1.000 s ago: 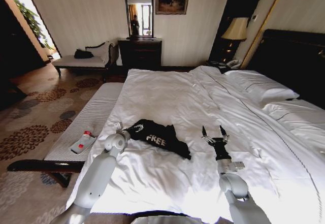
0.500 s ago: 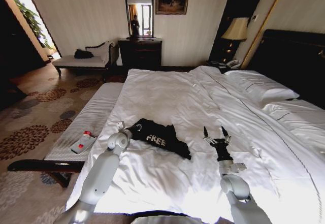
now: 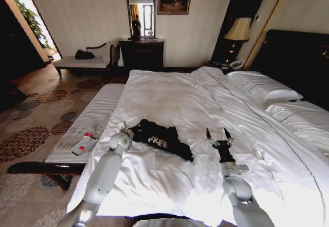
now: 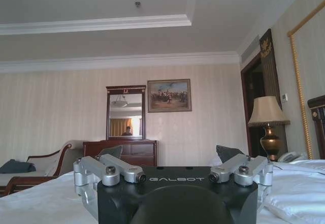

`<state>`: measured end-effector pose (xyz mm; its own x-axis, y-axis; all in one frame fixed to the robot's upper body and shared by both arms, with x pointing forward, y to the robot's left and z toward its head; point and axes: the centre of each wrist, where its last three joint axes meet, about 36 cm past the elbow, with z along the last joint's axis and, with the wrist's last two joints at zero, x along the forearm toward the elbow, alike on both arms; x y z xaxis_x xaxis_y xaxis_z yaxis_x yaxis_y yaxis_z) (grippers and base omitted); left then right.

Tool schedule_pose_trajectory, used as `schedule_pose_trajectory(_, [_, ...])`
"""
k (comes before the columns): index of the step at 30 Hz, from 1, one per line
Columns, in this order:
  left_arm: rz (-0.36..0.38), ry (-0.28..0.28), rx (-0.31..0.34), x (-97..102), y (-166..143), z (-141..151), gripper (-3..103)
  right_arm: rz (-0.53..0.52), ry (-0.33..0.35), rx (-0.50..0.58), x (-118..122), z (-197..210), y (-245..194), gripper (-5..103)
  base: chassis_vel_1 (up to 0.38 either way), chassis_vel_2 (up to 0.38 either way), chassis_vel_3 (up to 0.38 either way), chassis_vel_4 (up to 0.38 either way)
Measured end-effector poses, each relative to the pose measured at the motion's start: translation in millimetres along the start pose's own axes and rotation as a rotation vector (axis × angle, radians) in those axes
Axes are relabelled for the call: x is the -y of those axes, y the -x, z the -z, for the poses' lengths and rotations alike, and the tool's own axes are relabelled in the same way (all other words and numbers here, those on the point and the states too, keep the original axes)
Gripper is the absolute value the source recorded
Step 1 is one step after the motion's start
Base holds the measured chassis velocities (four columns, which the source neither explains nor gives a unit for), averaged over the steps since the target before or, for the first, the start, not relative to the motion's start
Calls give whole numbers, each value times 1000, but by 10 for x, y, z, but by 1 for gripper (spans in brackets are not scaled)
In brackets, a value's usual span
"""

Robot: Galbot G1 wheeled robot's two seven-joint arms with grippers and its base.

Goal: Fold the clothes on the bed.

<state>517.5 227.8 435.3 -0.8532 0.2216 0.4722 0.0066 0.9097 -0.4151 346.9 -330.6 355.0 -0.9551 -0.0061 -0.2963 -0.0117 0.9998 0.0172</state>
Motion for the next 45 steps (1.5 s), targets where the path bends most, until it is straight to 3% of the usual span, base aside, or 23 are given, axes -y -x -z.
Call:
schedule_pose_trajectory(6, [39, 38, -27, -218, -153, -219, 0, 2, 18, 2, -48, -28, 68, 100, 0, 0, 0, 0])
schedule_pose_trajectory(18, [32, 52, -24, -236, -365, -393, -2, 17, 21, -17, -123, -64, 32, 100, 0, 0, 0, 0])
schedule_pose_trajectory(20, [24, 54, -15, -210, -398, -380, 14, 18, 18, -19, -128, -62, 23, 100, 0, 0, 0, 0])
schedule_pose_trajectory(24, [18, 58, -4, -190, -438, -349, 19, 19, 17, -19, -137, -58, 11, 100, 0, 0, 0, 0])
schedule_pose_trajectory(25, [13, 59, 4, -183, -466, -319, 30, 18, 16, -21, -131, -56, 0, 100, 0, 0, 0, 0])
schedule_pose_trajectory(28, [9, 56, 12, -182, -494, -276, 36, 16, 10, -24, -115, -56, -17, 100, 0, 0, 0, 0])
schedule_pose_trajectory(32, [3, 39, 25, -178, -497, -182, 52, 16, 5, -26, -105, -53, -34, 100, 0, 0, 0, 0])
schedule_pose_trajectory(35, [-6, 9, 32, -147, -445, -75, 68, 17, 0, -27, -101, -55, -37, 100, 0, 0, 0, 0])
schedule_pose_trajectory(37, [-6, -2, 31, -132, -409, -44, 68, 18, -2, -29, -101, -60, -39, 100, 0, 0, 0, 0])
schedule_pose_trajectory(40, [-2, -31, 14, -94, -264, 10, 84, 25, -5, -32, -125, -73, -37, 100, 0, 0, 0, 0])
schedule_pose_trajectory(45, [-2, -45, -2, -58, -113, 40, 97, 30, -5, -34, -141, -79, -30, 100, 0, 0, 0, 0])
